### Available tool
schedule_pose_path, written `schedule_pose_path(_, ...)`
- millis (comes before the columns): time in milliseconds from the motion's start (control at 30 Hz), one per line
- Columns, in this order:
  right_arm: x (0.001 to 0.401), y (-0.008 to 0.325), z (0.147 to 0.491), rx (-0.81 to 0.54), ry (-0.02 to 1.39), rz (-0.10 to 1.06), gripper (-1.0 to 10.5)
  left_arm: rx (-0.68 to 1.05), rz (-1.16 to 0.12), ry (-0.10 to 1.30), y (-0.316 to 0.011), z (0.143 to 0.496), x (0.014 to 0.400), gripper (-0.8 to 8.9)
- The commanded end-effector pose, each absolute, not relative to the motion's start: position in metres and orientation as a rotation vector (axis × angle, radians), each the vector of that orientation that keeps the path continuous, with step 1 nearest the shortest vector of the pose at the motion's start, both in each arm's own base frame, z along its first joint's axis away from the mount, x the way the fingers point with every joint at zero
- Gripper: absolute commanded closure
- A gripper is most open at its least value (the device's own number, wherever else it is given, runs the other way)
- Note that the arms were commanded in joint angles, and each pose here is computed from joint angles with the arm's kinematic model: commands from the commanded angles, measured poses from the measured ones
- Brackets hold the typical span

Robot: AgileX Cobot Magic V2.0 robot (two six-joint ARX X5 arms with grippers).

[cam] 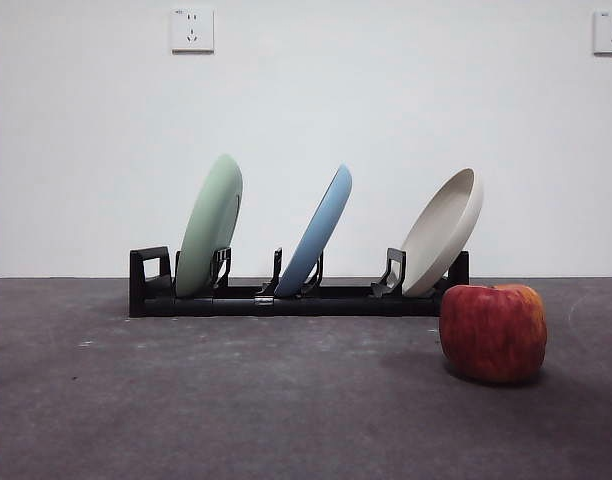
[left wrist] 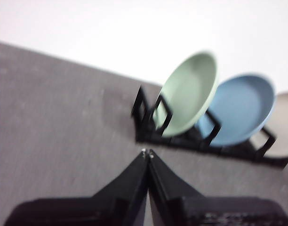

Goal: Take the green plate from the plate rack,put the plate on the table,take the apple from the table,put the apple in the plate

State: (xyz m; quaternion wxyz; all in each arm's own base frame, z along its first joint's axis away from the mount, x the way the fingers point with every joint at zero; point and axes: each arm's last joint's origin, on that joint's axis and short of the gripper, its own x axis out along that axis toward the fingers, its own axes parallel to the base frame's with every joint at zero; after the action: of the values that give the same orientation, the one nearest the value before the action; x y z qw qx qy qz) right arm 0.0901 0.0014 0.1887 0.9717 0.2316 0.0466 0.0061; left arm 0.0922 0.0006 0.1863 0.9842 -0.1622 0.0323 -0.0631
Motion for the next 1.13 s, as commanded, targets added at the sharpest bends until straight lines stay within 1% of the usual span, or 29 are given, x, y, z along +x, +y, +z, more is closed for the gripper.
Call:
schedule_pose_path(33,0.088,0.001,0.210,0.481,0.054,0.023,9.6,-0.343,-0.135,0.023,0.001,0.209,0.090,8.19)
schedule_pose_path(133,0.088,0.001,0.235,0.456,0.035,0.029,9.6,-0.335,-0.134,0.017,0.001,0.233,0.092,8.19)
schedule_pose_path(233,0.092,0.002,0.262,0.381,0.035,0.031,9.6,-0.310,-0.138,0.030,0.001,0.257,0.099,8.19)
schedule_pose_path(367,0.103,0.003,0.299,0.268,0.072,0.077,9.6,-0.290,-0.141,0.097,0.002,0.290,0.114,8.19)
schedule_pose_path(467,0.115,0.003,0.322,0.201,0.119,0.076,9.5,-0.266,-0.185,0.161,0.001,0.313,0.128,8.19)
schedule_pose_path(567,0.130,0.003,0.341,0.167,0.155,0.076,9.5,-0.248,-0.243,0.224,0.001,0.331,0.143,8.18)
schedule_pose_path(667,0.146,0.004,0.353,0.166,0.206,0.076,9.5,-0.242,-0.296,0.272,0.000,0.344,0.158,8.17)
schedule_pose_path(800,0.165,0.006,0.358,0.168,0.277,0.161,9.4,-0.249,-0.366,0.305,0.000,0.352,0.174,8.05)
schedule_pose_path(833,0.168,0.007,0.358,0.172,0.287,0.182,9.1,-0.254,-0.388,0.313,-0.001,0.352,0.177,7.73)
schedule_pose_path(867,0.172,0.007,0.358,0.176,0.296,0.197,8.5,-0.258,-0.407,0.320,-0.001,0.352,0.180,7.10)
schedule_pose_path(933,0.176,0.008,0.356,0.190,0.307,0.194,7.1,-0.264,-0.422,0.331,-0.001,0.350,0.184,5.80)
schedule_pose_path(967,0.178,0.008,0.355,0.197,0.315,0.192,6.5,-0.268,-0.423,0.338,-0.001,0.349,0.186,5.34)
schedule_pose_path(1033,0.180,0.008,0.353,0.203,0.325,0.190,5.9,-0.273,-0.422,0.344,-0.001,0.348,0.189,4.89)
schedule_pose_path(1133,0.180,0.008,0.353,0.204,0.326,0.190,6.0,-0.297,-0.420,0.334,-0.001,0.349,0.196,4.89)
